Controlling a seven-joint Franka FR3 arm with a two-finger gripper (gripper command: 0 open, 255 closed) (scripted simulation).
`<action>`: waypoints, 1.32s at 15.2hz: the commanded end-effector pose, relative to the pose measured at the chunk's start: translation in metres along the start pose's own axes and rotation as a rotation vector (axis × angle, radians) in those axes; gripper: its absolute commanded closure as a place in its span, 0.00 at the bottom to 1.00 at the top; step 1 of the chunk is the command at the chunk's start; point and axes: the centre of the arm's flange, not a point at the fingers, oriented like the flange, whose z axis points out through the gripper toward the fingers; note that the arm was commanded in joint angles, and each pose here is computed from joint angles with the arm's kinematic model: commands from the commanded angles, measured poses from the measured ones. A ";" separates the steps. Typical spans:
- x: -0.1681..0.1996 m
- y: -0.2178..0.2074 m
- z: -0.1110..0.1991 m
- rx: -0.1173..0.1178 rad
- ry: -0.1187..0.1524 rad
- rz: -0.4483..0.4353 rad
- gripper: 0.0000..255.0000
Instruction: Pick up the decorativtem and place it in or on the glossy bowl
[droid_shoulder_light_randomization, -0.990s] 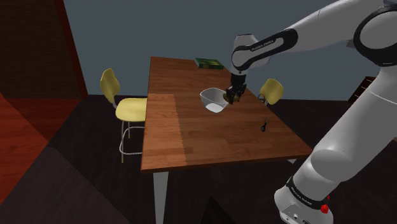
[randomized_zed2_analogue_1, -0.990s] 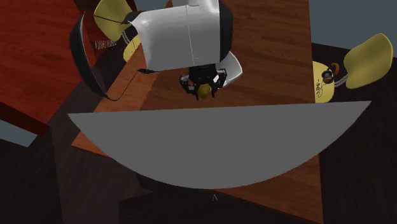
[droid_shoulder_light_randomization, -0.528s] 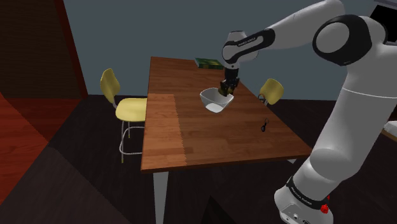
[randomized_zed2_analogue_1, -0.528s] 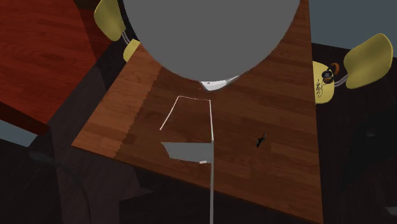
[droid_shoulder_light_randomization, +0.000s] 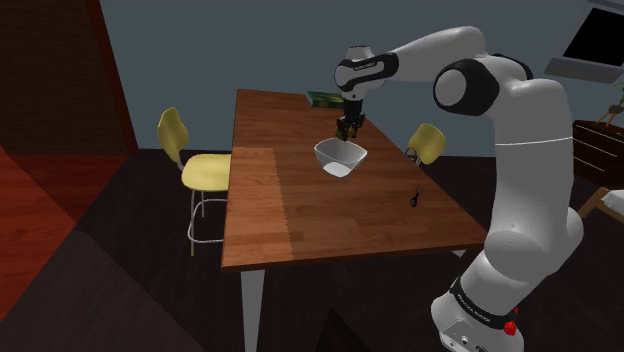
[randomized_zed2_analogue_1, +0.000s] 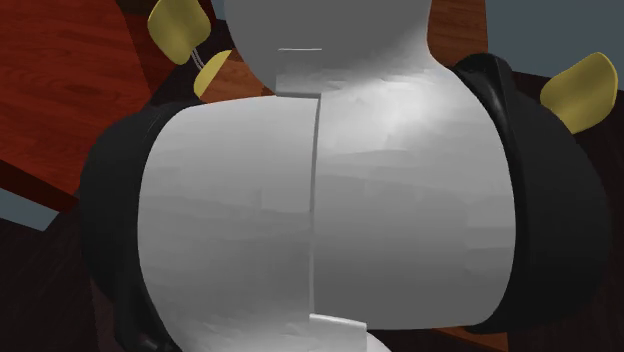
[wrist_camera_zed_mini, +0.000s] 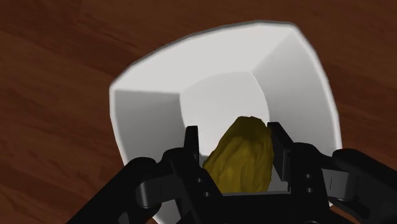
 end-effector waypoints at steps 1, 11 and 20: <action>0.010 0.005 0.010 0.000 0.000 -0.001 1.00; 0.014 0.001 0.062 0.000 0.000 -0.001 1.00; 0.014 0.001 0.062 0.000 0.000 -0.001 0.00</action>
